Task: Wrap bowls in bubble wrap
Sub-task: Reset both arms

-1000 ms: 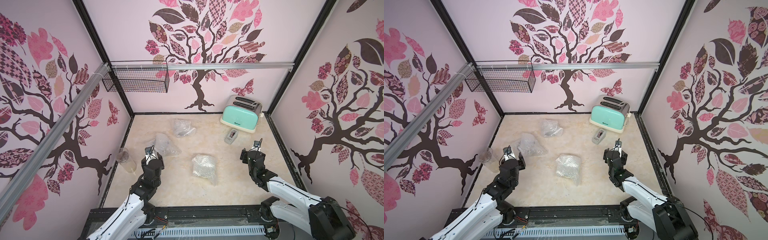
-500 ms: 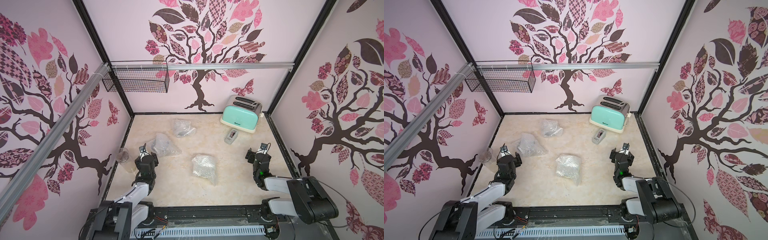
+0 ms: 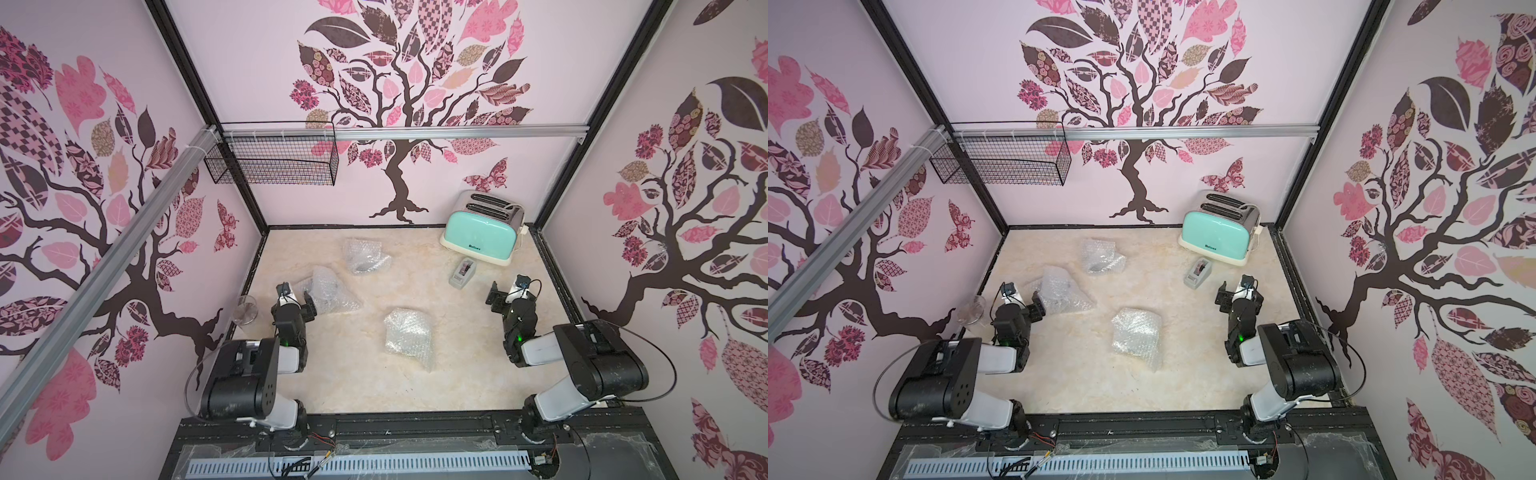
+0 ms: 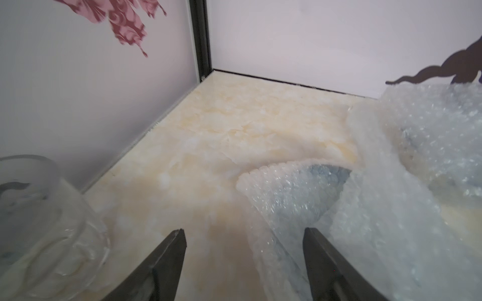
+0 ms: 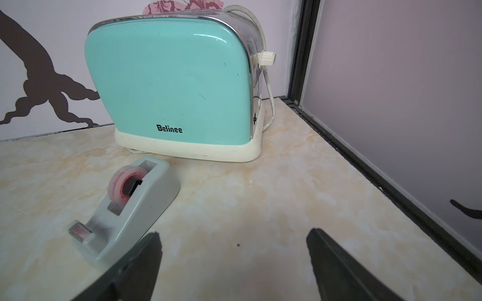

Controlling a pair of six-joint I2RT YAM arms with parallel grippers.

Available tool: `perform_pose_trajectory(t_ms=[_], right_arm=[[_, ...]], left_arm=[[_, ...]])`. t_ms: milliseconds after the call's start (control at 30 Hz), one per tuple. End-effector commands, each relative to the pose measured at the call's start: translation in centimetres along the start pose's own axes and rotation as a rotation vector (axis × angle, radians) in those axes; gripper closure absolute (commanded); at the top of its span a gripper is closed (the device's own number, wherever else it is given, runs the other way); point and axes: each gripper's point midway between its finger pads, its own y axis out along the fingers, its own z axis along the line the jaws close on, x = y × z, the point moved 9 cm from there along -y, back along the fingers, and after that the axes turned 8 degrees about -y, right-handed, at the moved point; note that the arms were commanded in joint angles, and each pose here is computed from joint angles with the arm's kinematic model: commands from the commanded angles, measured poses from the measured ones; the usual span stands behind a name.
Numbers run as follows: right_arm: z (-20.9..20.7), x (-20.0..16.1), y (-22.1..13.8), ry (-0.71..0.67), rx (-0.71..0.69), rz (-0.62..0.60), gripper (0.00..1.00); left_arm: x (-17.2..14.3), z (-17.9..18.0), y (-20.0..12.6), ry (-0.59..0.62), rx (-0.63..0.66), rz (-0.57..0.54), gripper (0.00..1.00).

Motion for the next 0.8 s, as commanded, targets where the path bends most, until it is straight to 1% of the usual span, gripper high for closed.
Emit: perform_pose_trajectory(t_ms=[0, 67, 133, 167, 200, 767], right_arm=[[0.0, 0.1, 0.2, -0.008, 0.006, 0.012, 0.05], [0.0, 0.1, 0.2, -0.008, 0.006, 0.012, 0.03], [0.0, 0.1, 0.2, -0.008, 0.006, 0.012, 0.01], [0.0, 0.0, 0.2, -0.008, 0.006, 0.012, 0.01], [0.0, 0.1, 0.2, -0.007, 0.006, 0.011, 0.01], [0.0, 0.1, 0.1, -0.008, 0.007, 0.01, 0.01]], left_arm=[[1.6, -0.9, 0.4, 0.012, -0.064, -0.056, 0.23], [1.8, -1.3, 1.0, 0.026, -0.082, -0.041, 0.23], [1.8, -1.7, 1.8, 0.051, -0.094, 0.005, 0.22], [2.0, -1.7, 1.6, 0.047, -0.09, 0.014, 0.19], [2.0, -1.8, 1.7, 0.049, -0.096, 0.002, 0.03], [1.9, -2.4, 1.6, 0.07, -0.082, 0.007, 0.02]])
